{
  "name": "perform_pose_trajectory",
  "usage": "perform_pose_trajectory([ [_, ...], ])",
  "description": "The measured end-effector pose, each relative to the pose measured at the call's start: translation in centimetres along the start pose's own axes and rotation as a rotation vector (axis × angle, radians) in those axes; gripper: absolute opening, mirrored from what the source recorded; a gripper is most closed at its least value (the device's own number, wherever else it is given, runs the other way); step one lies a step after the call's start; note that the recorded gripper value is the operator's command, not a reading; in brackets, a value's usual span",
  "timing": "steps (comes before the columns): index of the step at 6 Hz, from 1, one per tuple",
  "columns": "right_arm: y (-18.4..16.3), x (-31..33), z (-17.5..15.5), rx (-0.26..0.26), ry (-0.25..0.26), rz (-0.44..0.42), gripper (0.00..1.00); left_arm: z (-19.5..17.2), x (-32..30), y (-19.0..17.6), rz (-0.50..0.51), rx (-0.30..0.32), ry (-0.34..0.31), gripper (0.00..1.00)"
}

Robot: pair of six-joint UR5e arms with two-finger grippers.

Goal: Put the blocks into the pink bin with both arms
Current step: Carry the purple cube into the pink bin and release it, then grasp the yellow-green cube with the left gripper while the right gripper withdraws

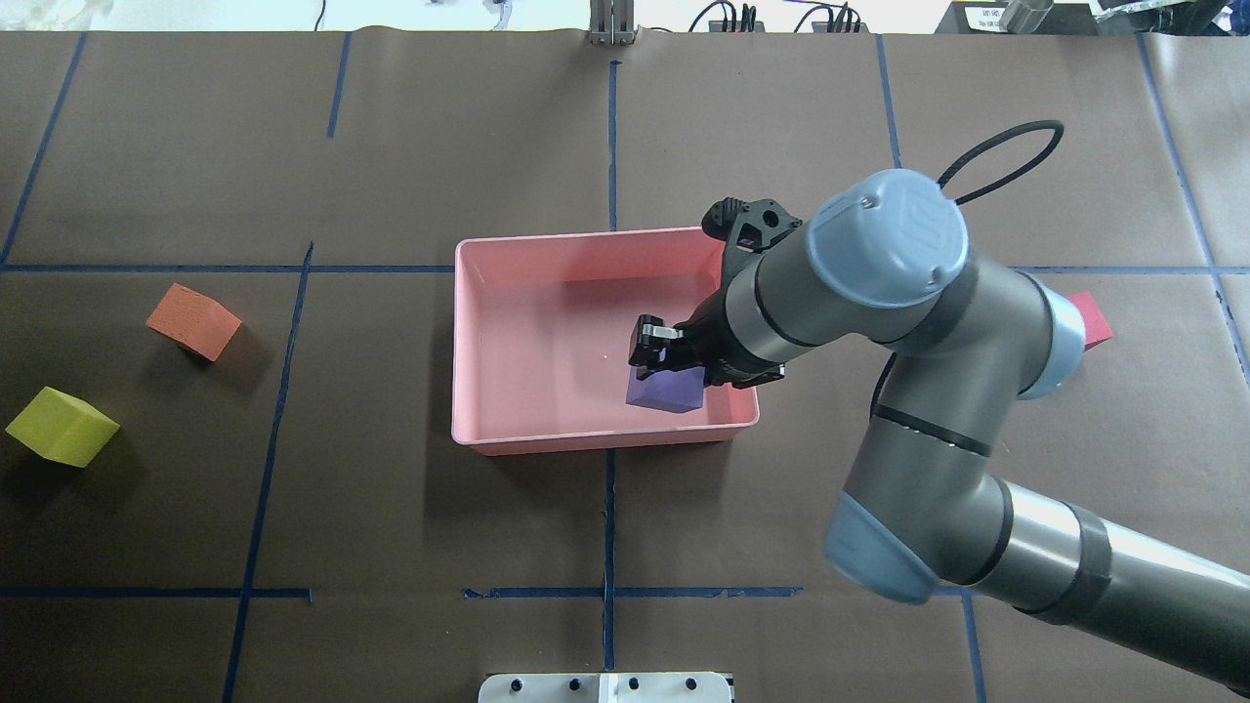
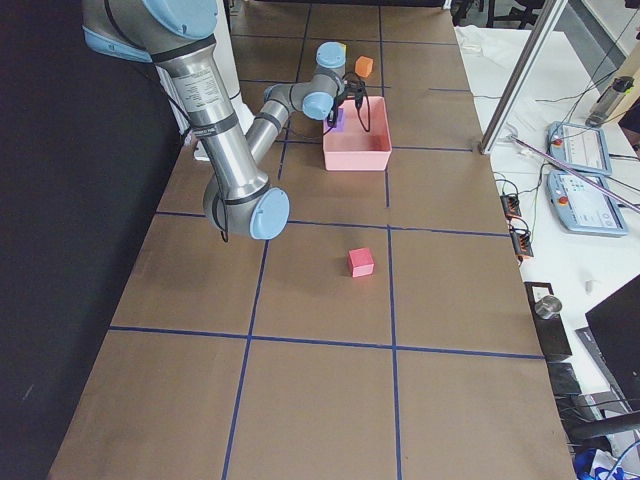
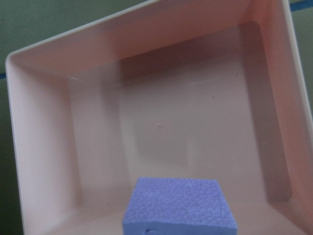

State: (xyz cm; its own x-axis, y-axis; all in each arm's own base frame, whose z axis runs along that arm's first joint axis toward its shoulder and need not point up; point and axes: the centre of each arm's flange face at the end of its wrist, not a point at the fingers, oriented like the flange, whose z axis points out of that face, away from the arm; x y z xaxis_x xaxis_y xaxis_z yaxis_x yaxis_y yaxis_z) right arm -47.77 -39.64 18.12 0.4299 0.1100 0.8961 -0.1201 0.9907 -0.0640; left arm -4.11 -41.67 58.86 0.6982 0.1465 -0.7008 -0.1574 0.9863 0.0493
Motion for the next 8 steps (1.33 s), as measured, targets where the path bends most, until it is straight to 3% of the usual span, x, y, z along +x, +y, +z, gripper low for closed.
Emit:
perform_pose_trajectory([
  [1,0.0,-1.1,2.0,0.013,0.022,0.011,0.99,0.1,0.2,-0.1,0.008,0.003,0.001,1.00],
  [4,0.4,-1.6,3.6,0.013,0.040,0.008,1.00,3.1,4.9,-2.2,0.200,0.014,0.003,1.00],
  [6,-1.1,0.8,-0.8,-0.011,0.004,0.024,1.00,6.9,8.1,-3.5,0.379,0.044,0.019,1.00],
  [8,-4.0,5.7,-6.4,-0.064,-0.024,0.072,1.00,10.8,11.3,-3.4,0.425,0.045,0.049,1.00],
])
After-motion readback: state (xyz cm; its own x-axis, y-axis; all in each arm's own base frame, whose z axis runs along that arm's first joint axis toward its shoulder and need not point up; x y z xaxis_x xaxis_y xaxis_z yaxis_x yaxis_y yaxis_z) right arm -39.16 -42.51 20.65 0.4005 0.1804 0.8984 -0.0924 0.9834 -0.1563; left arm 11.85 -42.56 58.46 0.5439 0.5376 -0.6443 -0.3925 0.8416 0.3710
